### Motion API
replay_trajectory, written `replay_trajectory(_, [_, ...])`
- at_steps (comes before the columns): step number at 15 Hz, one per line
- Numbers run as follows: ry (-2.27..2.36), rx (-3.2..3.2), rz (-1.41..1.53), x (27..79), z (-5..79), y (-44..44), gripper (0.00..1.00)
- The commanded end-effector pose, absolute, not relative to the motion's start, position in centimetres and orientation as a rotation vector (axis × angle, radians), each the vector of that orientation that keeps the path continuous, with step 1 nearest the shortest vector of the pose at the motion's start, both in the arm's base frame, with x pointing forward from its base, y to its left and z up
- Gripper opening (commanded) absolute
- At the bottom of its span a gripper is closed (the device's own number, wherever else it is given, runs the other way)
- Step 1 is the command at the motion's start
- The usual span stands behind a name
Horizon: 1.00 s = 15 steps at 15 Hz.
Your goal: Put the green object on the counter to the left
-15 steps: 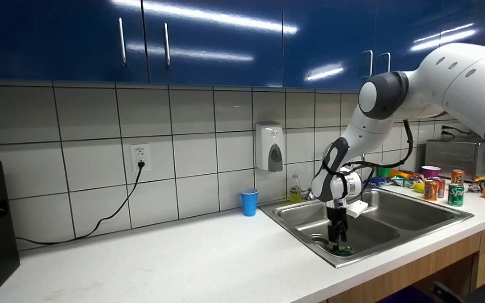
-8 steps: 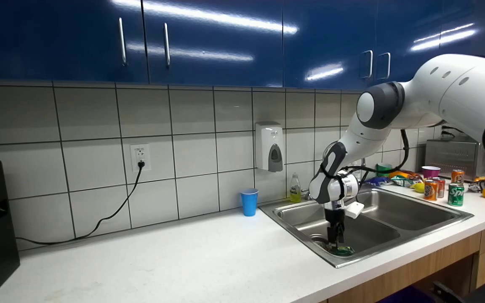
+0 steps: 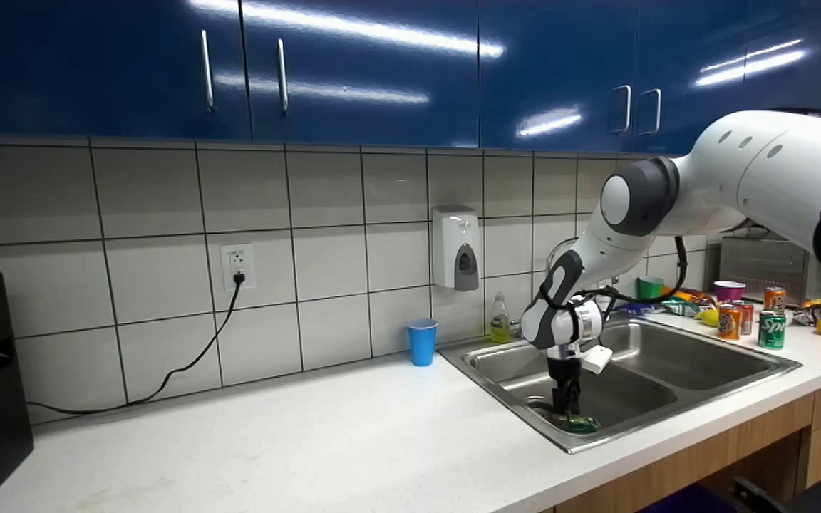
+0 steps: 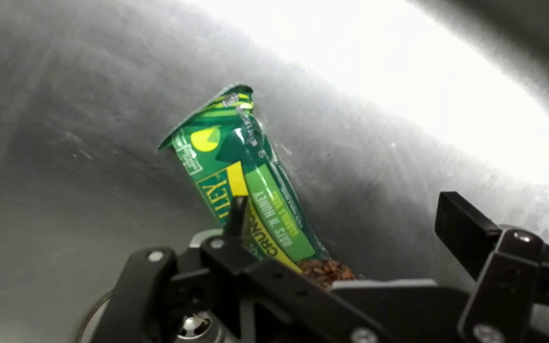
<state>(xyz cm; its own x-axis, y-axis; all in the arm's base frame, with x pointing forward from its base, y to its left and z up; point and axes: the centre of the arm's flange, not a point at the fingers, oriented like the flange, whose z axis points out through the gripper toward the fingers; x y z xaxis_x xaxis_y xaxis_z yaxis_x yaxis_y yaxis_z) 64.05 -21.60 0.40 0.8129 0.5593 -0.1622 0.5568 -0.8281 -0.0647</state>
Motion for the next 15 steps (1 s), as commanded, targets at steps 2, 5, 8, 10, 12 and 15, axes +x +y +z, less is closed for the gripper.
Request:
replay_trajectory(2, [-0.981,-2.956,0.277,66.4,0.1,-22.8,1.00])
replay_trajectory(5, [-1.001,-2.959,0.274,66.8,0.0,-23.0,1.00])
replay_trajectory(8, [-1.003,-2.956,0.284,67.1,-0.4,-23.4,1.00])
replay_trajectory(10, [-1.006,-2.955,0.299,67.2,-0.6,-23.6,1.00])
replay_trajectory(12, [-1.009,-2.952,0.310,67.3,-0.7,-23.9,1.00])
replay_trajectory(15, [-1.017,-2.946,0.323,67.4,-0.8,-24.2,1.00])
